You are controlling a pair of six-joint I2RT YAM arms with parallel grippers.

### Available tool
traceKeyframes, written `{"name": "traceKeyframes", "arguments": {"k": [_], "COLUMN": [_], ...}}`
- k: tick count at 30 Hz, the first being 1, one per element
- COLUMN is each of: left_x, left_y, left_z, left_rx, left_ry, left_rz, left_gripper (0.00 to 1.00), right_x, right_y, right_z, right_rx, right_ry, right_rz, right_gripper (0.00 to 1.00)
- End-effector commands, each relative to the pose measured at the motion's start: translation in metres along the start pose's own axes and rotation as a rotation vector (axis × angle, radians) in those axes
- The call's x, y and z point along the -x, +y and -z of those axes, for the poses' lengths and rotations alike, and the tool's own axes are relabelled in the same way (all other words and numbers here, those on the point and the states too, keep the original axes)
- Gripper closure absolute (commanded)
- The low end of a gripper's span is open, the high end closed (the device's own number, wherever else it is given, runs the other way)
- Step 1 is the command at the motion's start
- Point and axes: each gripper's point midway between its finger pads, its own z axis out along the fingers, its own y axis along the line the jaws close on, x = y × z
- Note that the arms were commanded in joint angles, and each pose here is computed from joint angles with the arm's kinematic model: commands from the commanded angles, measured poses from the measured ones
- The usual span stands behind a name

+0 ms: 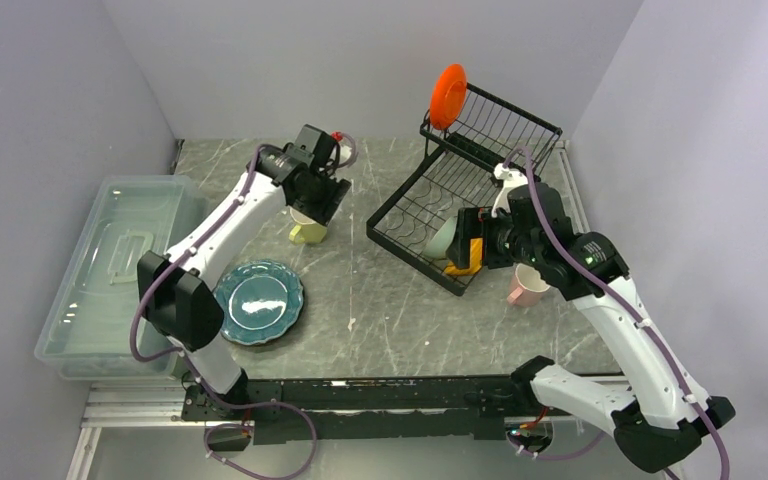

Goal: Load the mixed dishes into the dish rack
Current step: Pick up the cup at the center of the board.

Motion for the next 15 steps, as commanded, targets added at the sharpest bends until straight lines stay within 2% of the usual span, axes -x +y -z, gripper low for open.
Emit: {"name": "traceKeyframes", "arguments": {"k": [1, 15], "left_x": [0.009, -0.012], "left_y": [0.003, 0.012], "left_z": [-0.019, -0.083], "left_rx": [-0.047, -0.083], "left_ry": [-0.025, 0.092], "left_rz": [0.015, 0.054], "left_gripper": [0.37, 0.41], "right_x": [0.008, 0.005], "right_y": [0.005, -0.006], "right_z": [0.0, 0.002], "right_rx": [0.021, -0.029], "right_ry": [-0.05, -0.057], "right_rz": [-0.013, -0.002], "right_gripper": [0.0, 0.0]}}
